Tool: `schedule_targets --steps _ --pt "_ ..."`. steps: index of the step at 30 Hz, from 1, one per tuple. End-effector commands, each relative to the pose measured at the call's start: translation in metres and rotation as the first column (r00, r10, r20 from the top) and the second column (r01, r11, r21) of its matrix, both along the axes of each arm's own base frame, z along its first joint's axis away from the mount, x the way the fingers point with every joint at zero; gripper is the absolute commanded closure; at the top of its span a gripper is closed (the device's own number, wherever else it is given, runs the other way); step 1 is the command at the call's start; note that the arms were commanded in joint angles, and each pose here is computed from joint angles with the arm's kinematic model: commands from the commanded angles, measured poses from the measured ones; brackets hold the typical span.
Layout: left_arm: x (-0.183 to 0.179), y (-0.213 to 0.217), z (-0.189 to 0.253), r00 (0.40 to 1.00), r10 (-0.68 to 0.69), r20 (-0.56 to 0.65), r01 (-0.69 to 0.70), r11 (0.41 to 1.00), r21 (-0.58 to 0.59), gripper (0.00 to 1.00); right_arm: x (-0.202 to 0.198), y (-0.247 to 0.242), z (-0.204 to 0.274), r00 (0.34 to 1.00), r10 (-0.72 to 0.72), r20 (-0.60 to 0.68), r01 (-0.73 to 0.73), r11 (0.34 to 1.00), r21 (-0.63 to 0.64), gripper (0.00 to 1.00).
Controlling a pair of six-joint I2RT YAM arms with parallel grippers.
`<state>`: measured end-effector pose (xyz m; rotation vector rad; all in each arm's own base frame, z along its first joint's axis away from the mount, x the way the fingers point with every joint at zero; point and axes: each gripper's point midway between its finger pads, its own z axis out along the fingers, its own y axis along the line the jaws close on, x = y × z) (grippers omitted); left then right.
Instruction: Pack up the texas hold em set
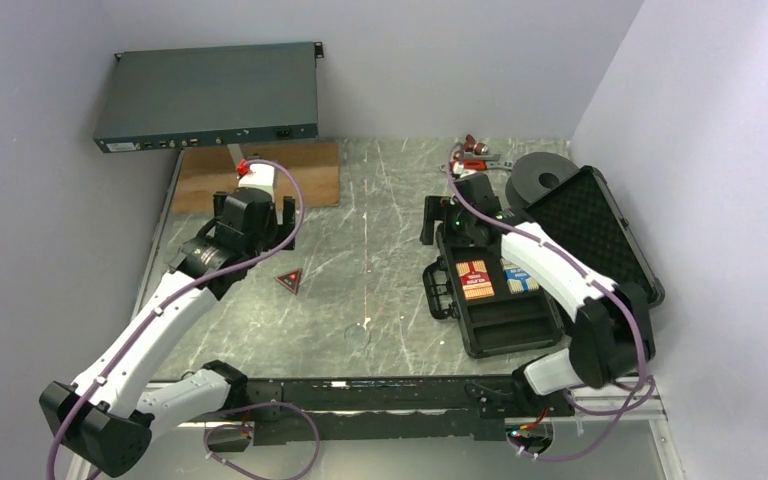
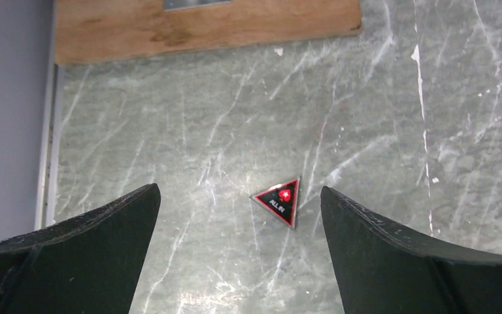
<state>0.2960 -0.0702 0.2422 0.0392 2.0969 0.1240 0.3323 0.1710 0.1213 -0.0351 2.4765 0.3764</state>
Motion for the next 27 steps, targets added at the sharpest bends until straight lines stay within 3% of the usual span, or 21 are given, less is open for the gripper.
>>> schedule_targets --steps 1,10,20,27 --pt "-0.014 -0.013 -0.022 0.997 -0.015 -0.082 0.006 0.994 -0.105 0.0 -0.004 -0.016 0.052 0.986 -0.086 0.144 0.082 0.996 0.033 0.0" --pt "-0.037 -0.029 -0.108 0.951 -0.042 -0.306 -0.018 0.982 -0.19 0.01 -0.036 -0.034 0.079 0.96 -0.142 0.242 0.117 0.987 0.112 0.0" --pt "-0.027 -0.015 -0.147 0.908 0.031 -0.419 -0.127 0.971 -0.205 0.03 -0.059 -0.029 0.073 0.968 -0.089 0.233 0.053 0.986 0.157 0.0" --pt "-0.019 -0.02 -0.167 0.874 0.003 -0.487 -0.104 0.978 -0.182 0.07 -0.067 -0.022 0.072 0.971 -0.057 0.23 0.012 0.981 0.193 0.0"
